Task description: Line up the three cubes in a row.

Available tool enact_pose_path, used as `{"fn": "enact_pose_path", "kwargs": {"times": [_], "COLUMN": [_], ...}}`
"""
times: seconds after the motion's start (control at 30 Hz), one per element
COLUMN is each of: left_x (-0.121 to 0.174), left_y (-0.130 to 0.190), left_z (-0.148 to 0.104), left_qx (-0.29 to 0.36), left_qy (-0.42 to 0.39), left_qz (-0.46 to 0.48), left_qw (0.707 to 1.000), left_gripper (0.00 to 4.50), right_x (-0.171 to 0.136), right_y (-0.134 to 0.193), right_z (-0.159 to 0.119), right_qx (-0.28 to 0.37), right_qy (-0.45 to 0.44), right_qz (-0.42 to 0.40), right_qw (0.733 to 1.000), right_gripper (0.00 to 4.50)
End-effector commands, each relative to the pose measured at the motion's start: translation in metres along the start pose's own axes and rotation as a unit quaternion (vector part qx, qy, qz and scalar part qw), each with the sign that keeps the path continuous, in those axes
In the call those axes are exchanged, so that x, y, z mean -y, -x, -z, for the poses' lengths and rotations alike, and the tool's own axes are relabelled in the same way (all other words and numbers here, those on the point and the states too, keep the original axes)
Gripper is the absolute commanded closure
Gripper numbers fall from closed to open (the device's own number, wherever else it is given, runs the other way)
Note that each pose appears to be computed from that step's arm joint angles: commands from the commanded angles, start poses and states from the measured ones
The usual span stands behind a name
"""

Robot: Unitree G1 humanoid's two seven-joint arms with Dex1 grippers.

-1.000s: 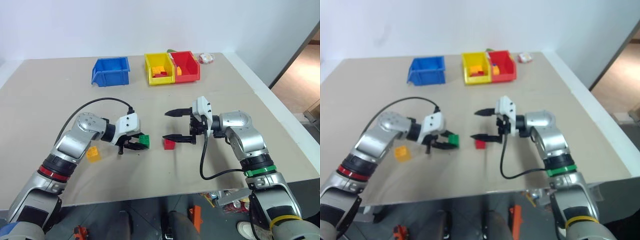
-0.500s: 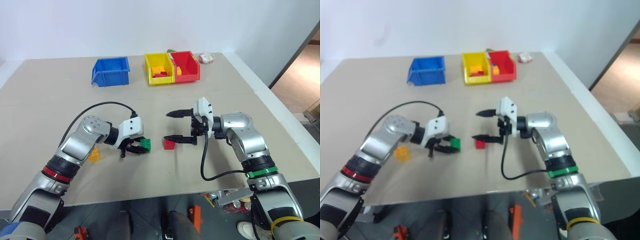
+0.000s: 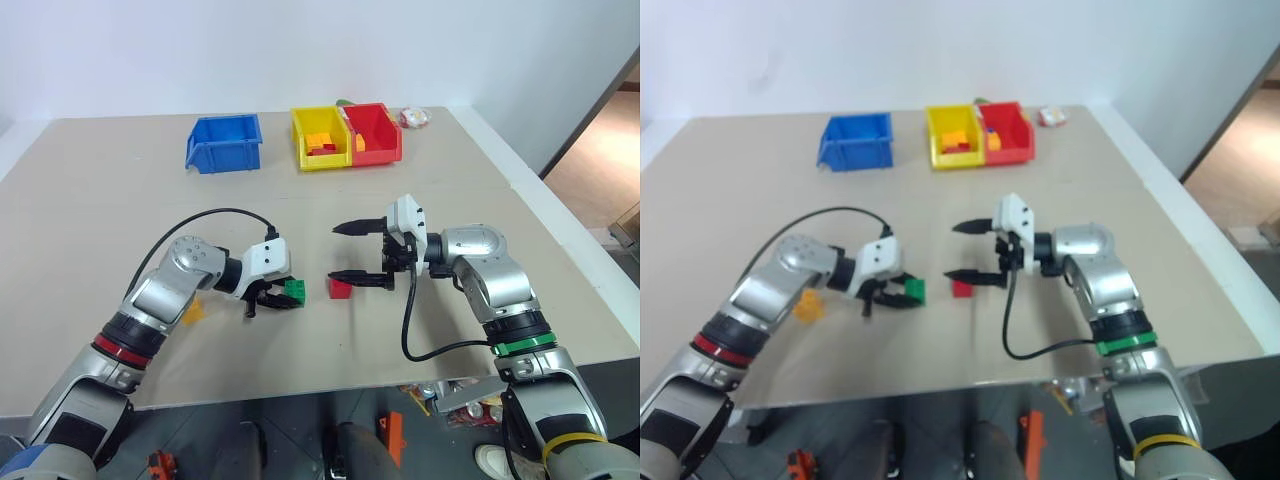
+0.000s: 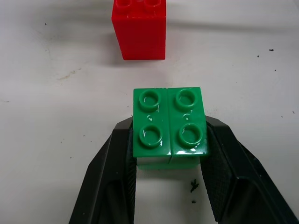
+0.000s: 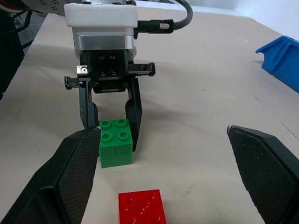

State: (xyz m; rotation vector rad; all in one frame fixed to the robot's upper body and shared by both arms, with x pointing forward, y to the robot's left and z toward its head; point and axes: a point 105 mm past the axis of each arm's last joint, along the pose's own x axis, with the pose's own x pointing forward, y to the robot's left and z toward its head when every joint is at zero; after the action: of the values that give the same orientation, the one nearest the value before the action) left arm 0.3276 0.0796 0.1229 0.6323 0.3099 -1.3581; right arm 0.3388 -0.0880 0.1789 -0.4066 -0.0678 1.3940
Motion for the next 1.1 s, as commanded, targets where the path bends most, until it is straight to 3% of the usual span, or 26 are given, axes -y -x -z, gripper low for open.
{"fn": "enact_pose_path", "kwargs": {"times": [0.03, 0.57, 0.6, 0.8, 1.1], "left_x": [-0.014, -0.015, -0.015, -0.019, -0.018], "left_y": [0.013, 0.011, 0.011, 0.019, 0.061], "left_z": [0.003, 0.009, 0.009, -0.003, -0.042], "left_qx": [-0.006, -0.009, -0.008, 0.002, 0.031], "left_qy": [0.001, 0.007, 0.007, -0.013, -0.047], "left_qz": [-0.04, -0.042, -0.04, -0.041, -0.042], "left_qw": [0.999, 0.999, 0.999, 0.999, 0.998], "left_gripper": [3.18, 3.18, 2.14, 0.08, 0.01], "right_x": [-0.001, -0.002, -0.002, -0.003, -0.001], "right_y": [0.005, 0.005, 0.005, 0.006, 0.007], "right_z": [-0.01, -0.006, -0.005, -0.005, -0.005], "right_qx": [0.007, 0.0, -0.001, -0.002, -0.005], "right_qy": [0.017, 0.016, 0.016, 0.015, 0.016], "right_qz": [-0.004, -0.011, -0.011, -0.011, -0.009], "right_qw": [1.0, 1.0, 1.0, 1.0, 1.0], "right_gripper": [0.0, 0.0, 0.0, 0.0, 0.0]}}
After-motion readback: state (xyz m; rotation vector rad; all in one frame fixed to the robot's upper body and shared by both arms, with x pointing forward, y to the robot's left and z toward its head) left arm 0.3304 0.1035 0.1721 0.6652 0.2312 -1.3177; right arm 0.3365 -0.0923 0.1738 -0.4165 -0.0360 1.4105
